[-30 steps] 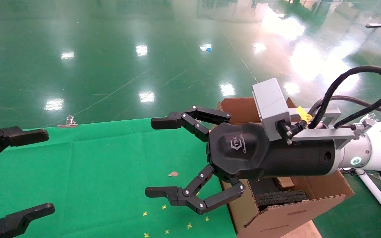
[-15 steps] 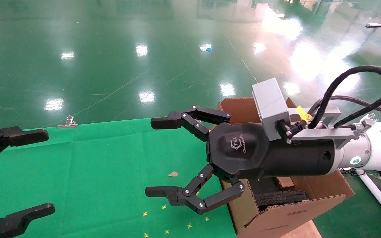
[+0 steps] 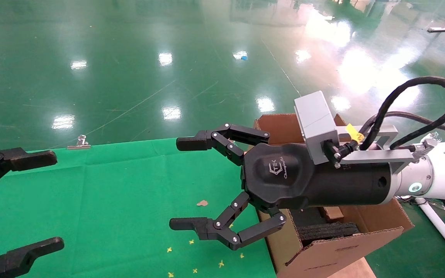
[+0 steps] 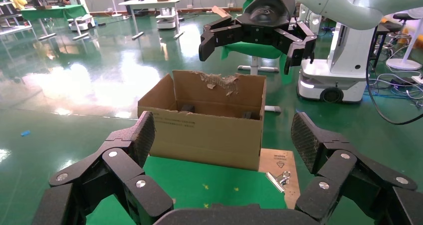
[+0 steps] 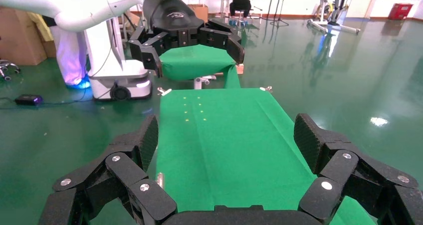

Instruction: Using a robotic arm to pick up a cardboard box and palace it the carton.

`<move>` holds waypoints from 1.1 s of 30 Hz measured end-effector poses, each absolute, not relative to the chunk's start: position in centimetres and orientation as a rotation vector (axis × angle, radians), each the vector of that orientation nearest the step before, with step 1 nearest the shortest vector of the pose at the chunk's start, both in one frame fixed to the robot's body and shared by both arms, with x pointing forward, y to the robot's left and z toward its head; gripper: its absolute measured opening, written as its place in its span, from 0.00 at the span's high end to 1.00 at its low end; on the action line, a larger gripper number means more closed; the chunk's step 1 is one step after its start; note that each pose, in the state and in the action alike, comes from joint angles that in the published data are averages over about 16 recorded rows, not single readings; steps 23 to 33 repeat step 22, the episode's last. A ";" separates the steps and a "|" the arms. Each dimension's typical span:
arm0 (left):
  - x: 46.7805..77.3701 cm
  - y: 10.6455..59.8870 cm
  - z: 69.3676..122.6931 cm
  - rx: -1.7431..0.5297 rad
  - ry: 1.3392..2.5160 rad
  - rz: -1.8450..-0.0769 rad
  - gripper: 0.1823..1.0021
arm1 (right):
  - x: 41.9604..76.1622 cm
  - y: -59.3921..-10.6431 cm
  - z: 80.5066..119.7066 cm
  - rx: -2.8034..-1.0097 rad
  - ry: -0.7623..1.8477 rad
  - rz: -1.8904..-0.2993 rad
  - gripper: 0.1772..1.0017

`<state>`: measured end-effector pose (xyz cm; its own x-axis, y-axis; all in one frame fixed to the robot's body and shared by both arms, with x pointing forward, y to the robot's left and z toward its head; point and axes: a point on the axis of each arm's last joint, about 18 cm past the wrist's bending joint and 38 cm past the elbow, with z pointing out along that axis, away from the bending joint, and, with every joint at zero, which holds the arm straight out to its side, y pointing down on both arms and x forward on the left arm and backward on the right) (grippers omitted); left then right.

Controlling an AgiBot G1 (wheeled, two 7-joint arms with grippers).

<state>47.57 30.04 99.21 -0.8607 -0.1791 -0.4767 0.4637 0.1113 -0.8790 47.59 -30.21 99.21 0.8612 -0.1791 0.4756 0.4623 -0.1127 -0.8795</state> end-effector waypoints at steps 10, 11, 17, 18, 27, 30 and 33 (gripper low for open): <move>47.6 30.0 99.2 0.276 1.924 -1.800 0.00 | 47.6 -30.2 99.2 -1.596 -0.227 -0.551 0.00; 47.6 30.0 99.2 0.276 1.924 -1.800 0.00 | 47.6 -30.2 99.2 -1.596 -0.227 -0.551 0.00; 47.6 30.0 99.2 0.276 1.924 -1.800 0.00 | 47.6 -30.2 99.2 -1.596 -0.227 -0.551 0.00; 47.6 30.0 99.2 0.276 1.924 -1.800 0.00 | 47.6 -30.2 99.2 -1.596 -0.227 -0.551 0.00; 47.6 30.0 99.2 0.276 1.924 -1.800 0.00 | 47.6 -30.2 99.2 -1.596 -0.227 -0.551 0.00; 47.6 30.0 99.2 0.276 1.924 -1.800 0.00 | 47.6 -30.2 99.2 -1.596 -0.227 -0.551 0.00; 47.6 30.0 99.2 0.276 1.924 -1.800 0.00 | 47.6 -30.2 99.2 -1.596 -0.227 -0.551 0.00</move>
